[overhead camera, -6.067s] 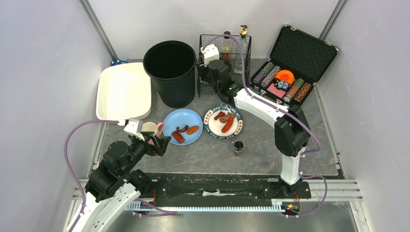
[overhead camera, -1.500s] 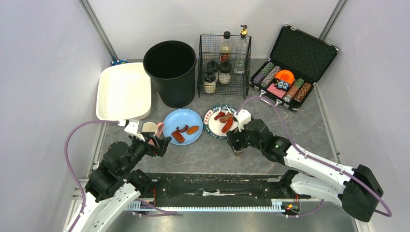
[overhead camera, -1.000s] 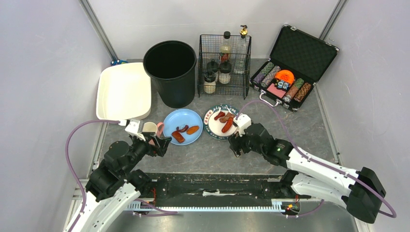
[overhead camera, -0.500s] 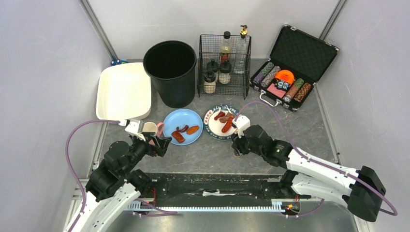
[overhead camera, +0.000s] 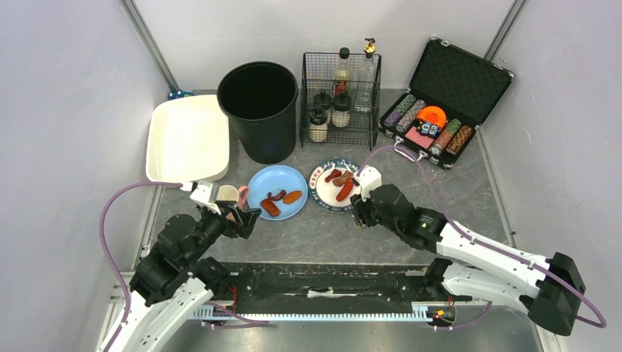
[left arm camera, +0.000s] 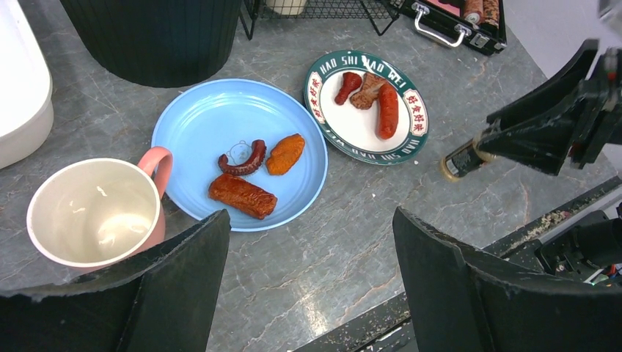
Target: Clear the kitchen counter
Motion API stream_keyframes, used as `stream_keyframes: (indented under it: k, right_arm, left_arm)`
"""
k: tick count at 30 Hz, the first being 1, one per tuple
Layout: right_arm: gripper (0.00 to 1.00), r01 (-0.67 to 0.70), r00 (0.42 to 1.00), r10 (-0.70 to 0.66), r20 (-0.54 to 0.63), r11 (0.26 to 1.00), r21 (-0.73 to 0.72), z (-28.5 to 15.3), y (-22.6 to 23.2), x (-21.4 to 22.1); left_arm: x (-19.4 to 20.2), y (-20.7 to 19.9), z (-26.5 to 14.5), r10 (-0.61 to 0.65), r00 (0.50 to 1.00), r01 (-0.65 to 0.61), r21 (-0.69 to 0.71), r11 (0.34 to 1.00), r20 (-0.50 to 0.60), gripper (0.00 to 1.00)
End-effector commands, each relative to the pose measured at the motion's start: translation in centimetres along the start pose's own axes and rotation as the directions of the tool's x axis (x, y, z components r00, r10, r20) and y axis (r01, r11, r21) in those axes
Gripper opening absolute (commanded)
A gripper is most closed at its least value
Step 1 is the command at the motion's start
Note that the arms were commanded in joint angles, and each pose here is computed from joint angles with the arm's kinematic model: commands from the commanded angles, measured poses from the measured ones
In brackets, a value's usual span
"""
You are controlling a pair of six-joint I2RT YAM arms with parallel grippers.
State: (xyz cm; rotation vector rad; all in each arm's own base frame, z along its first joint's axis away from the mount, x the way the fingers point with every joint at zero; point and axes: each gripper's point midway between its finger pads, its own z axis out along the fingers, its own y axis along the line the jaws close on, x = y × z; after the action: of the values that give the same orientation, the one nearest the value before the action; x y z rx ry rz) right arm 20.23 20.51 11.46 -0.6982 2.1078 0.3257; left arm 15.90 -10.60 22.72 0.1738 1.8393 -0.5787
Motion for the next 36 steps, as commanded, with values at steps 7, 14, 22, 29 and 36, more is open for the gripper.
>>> stream_keyframes:
  k: [7, 14, 22, 29, 36]
  right_arm:
    - [0.0, 0.001, 0.965, -0.036, 0.261, 0.991, 0.13, -2.9, -2.0, -11.5]
    - [0.0, 0.013, 0.941, -0.09, 0.327, 0.973, 0.23, -2.6, -3.2, -16.7]
    - [0.0, -0.049, 0.915, -0.067, 0.397, 0.96, 0.275, -1.0, -5.7, -23.3]
    - [0.0, -0.115, 0.904, -0.032, 0.427, 0.943, 0.314, 1.1, -8.4, -26.4]
    - [0.0, -0.162, 0.901, 0.003, 0.433, 0.929, 0.331, 4.1, -10.4, -28.0]
  left_arm:
    - [-0.8, -0.4, -0.2, 0.028, 0.999, -0.029, 0.026, 0.999, 0.04, 0.87]
    - [-0.9, -0.4, -0.2, 0.028, 0.999, -0.029, 0.027, 0.999, 0.043, 0.87]
    - [-1.0, -0.3, -0.3, 0.027, 0.998, -0.028, 0.024, 0.999, 0.049, 0.87]
    - [-1.0, -0.3, -0.3, 0.027, 0.998, -0.028, 0.022, 0.999, 0.05, 0.87]
    - [-0.9, -0.3, -0.2, 0.028, 0.999, -0.029, 0.022, 0.999, 0.046, 0.87]
